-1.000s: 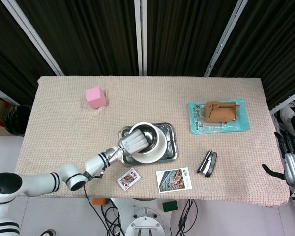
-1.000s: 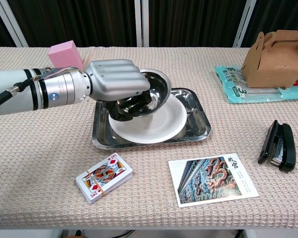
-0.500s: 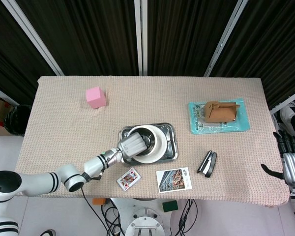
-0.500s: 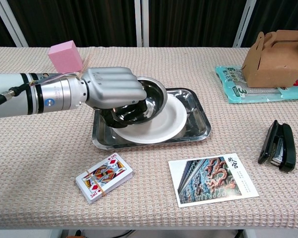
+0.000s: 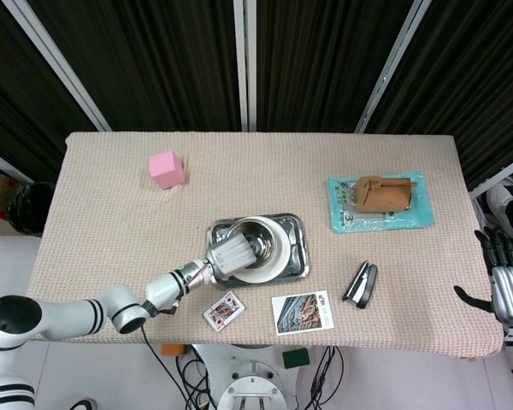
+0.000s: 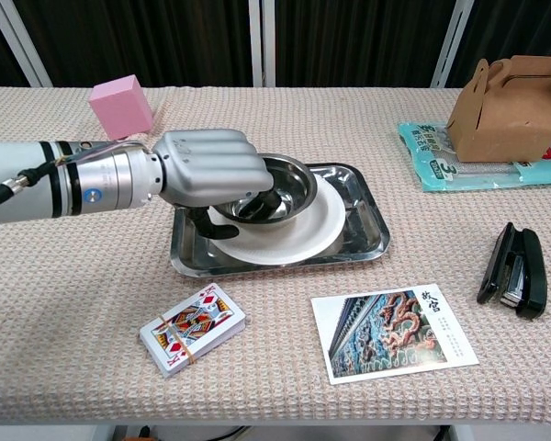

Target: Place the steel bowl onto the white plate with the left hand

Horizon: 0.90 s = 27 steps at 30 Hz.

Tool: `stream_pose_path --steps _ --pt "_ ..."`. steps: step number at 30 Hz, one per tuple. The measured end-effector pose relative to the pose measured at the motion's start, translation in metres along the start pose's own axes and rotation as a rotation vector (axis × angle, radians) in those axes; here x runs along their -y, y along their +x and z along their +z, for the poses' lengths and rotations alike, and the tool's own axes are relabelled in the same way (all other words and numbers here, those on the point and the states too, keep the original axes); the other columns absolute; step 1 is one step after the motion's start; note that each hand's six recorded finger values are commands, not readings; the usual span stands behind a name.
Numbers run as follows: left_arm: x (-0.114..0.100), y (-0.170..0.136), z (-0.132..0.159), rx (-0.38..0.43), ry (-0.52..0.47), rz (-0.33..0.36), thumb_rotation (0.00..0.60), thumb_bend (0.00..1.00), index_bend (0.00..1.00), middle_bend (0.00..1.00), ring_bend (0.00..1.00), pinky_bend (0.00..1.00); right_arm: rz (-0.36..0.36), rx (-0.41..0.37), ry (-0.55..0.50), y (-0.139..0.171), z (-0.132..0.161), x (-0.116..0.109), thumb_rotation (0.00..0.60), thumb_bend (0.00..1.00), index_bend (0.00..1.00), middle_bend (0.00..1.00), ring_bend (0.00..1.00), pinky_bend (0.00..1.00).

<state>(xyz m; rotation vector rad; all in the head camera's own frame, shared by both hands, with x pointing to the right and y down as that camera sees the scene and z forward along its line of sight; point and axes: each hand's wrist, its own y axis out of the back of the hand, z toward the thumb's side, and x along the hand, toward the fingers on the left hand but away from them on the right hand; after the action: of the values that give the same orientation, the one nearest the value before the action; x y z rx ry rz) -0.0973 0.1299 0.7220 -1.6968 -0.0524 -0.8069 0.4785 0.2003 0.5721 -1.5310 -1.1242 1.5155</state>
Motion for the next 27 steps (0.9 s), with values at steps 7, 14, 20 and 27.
stream_pose_path --steps 7,14,20,27 --pt "-0.004 -0.003 -0.002 -0.003 0.004 0.020 0.600 0.28 0.38 0.41 0.38 0.47 0.001 0.002 0.000 0.000 -0.001 0.000 0.600 0.13 0.00 0.00 0.00 0.00" --pt "-0.009 -0.016 -0.006 -0.009 -0.009 0.020 0.600 0.27 0.36 0.36 0.32 0.45 -0.005 0.001 -0.002 -0.001 0.000 -0.002 0.600 0.13 0.00 0.00 0.00 0.00" --pt "-0.010 -0.065 -0.031 -0.111 -0.056 0.035 0.600 0.27 0.36 0.33 0.28 0.39 -0.007 0.003 -0.001 0.000 -0.003 -0.004 0.600 0.13 0.00 0.00 0.00 0.00" --pt "0.002 -0.160 -0.065 -0.374 -0.154 0.129 0.600 0.21 0.35 0.32 0.22 0.29 0.035 0.010 0.019 0.000 -0.010 0.007 0.600 0.13 0.00 0.00 0.00 0.00"
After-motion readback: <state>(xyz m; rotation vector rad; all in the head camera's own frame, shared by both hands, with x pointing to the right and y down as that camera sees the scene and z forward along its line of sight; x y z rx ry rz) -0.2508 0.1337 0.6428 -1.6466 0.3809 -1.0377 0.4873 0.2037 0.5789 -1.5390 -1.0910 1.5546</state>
